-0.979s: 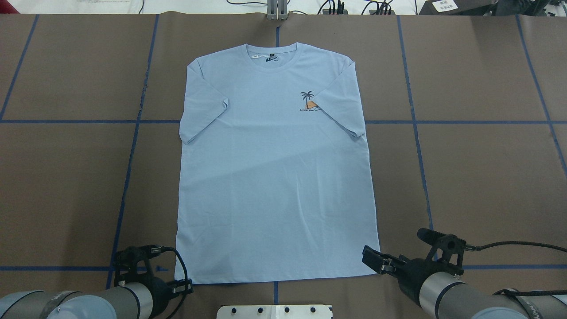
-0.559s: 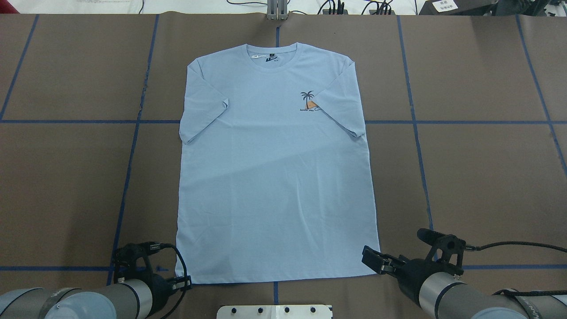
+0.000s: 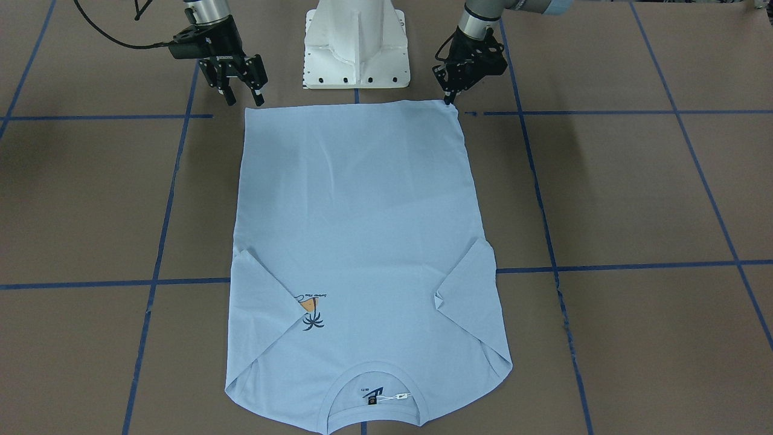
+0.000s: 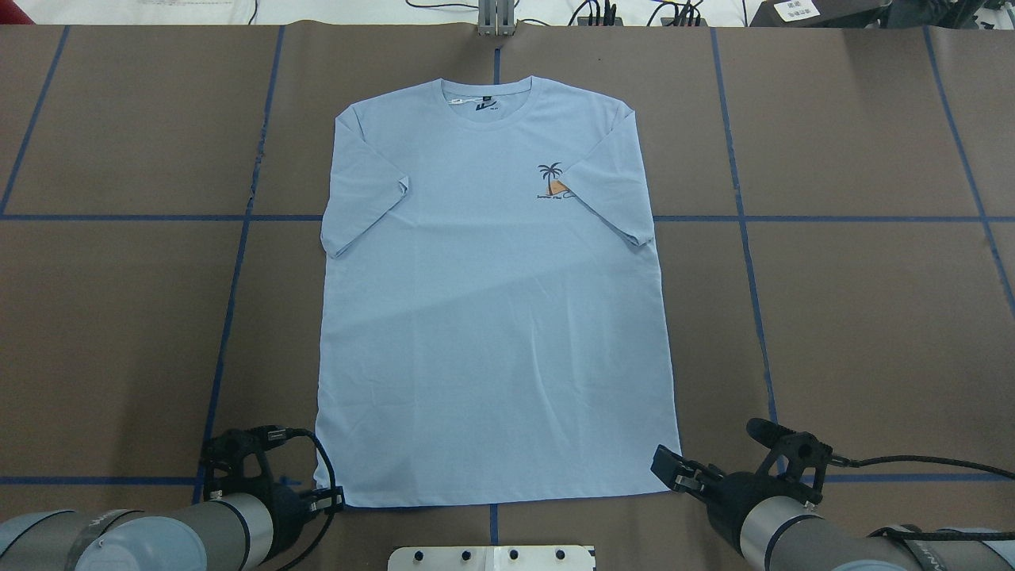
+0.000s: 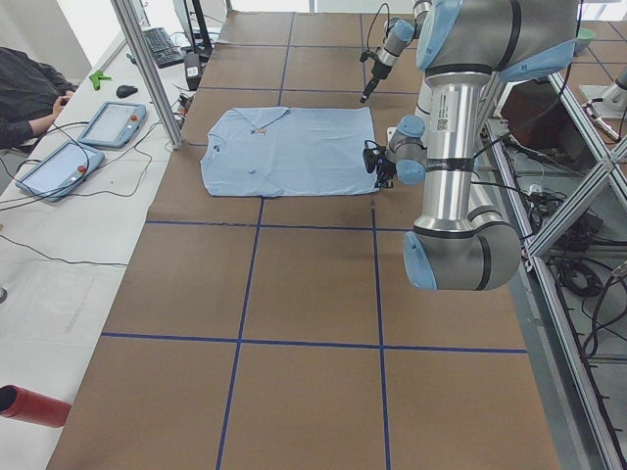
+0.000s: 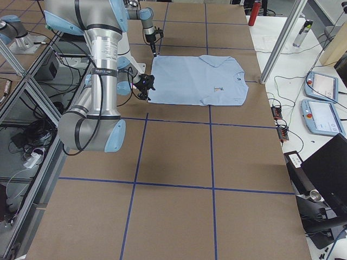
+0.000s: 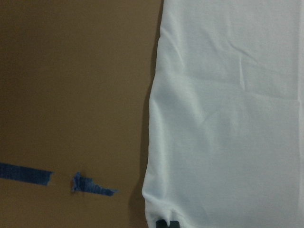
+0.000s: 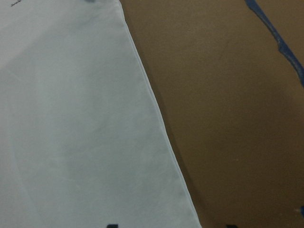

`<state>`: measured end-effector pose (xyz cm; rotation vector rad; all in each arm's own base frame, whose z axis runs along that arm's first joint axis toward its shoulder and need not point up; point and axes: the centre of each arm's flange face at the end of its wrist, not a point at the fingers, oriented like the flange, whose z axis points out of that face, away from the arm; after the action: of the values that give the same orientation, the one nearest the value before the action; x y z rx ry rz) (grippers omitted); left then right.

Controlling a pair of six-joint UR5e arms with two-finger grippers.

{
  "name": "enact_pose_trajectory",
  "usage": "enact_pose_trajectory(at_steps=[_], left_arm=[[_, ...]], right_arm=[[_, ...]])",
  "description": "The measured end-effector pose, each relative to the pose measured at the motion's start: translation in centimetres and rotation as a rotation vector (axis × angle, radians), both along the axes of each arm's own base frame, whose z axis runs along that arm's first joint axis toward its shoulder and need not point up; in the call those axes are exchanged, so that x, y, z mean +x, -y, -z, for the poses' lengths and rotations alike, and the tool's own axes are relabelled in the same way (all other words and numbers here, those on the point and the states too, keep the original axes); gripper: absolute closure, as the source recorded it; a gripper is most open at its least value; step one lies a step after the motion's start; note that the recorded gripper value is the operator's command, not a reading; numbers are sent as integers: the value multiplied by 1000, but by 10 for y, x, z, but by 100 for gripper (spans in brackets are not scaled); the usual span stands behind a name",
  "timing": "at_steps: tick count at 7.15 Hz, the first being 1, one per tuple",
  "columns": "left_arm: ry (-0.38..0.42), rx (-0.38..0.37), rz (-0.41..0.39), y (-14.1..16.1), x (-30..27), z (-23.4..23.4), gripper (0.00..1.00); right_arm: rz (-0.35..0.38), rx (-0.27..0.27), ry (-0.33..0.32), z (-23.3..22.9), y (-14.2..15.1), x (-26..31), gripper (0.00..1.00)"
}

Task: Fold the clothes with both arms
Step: 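Lower both grippers to the hem corners nearest the robot, then grasp the hem corners with both grippers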

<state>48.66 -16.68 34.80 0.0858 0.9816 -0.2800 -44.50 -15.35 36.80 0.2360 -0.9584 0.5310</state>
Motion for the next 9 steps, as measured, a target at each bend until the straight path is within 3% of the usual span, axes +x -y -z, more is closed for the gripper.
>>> enact_pose_trajectory(at_steps=[3,7,8,9], left_arm=[[-9,-1,6,3,0,4,100],[-13,-3,6,4,-1,5,100],[-15,-3,6,4,-1,6,100],[-16,-3,6,4,0,6,100]], right_arm=[[-25,-38,-83,7,-22,-25,27],[-31,-23,-146,-10,-29,-41,34],[-32,-21,-156,-15,-30,-45,45],[-33,-20,-156,-15,-30,-47,66]])
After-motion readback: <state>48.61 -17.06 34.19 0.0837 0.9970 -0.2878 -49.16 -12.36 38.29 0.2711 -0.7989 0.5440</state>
